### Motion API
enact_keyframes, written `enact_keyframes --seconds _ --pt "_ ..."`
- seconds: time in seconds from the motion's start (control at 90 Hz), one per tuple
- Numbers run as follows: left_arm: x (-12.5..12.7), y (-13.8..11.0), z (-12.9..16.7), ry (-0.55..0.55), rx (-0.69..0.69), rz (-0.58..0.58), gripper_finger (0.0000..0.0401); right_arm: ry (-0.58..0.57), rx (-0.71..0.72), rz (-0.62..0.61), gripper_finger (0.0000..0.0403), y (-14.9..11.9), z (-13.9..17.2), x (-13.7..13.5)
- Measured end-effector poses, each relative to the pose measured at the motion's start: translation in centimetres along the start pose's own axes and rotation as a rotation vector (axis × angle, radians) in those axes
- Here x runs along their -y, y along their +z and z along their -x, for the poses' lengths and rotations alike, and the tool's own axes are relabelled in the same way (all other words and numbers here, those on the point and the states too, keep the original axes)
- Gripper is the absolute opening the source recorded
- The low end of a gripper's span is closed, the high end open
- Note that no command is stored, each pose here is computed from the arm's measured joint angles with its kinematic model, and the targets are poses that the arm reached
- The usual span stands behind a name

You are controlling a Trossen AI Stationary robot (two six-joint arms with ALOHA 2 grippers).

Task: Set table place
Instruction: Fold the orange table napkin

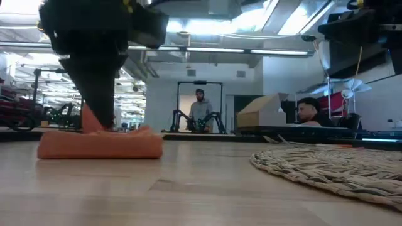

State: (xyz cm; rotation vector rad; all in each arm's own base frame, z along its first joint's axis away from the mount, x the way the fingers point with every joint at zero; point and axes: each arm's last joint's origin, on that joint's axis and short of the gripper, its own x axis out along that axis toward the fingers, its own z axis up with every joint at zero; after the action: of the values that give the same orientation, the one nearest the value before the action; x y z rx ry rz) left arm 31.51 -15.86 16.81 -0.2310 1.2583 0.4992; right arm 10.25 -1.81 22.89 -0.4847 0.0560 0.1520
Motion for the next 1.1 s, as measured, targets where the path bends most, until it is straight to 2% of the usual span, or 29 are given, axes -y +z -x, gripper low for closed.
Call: enact_keyframes --seconds 0.167,0.478,0.6,0.8,1.1 --pt "-0.3 -1.8 -1.5 0.005 -0.050 0.035 0.0000 0.000 -0.001 -0.003 0.0001 0.0 0.0 0.0" --pt "0.1 -4.1 -0.2 0.016 -0.082 0.073 0.0000 0.000 0.000 -0.010 0.0001 0.0 0.0 0.0" --pt "-0.3 -4.0 1.2 0.000 -0.052 0.106 0.0000 0.000 0.001 -0.016 0.0001 0.0 0.0 0.0" --pt "-2.0 -2.8 3.7 0.033 0.114 0.141 0.0000 -0.002 0.003 -0.014 0.0001 0.0 0.0 0.0" --pt "-4.8 -1.0 0.2 0.067 0.094 0.123 0.0000 0.002 -0.003 -0.017 0.0001 0.0 0.0 0.0"
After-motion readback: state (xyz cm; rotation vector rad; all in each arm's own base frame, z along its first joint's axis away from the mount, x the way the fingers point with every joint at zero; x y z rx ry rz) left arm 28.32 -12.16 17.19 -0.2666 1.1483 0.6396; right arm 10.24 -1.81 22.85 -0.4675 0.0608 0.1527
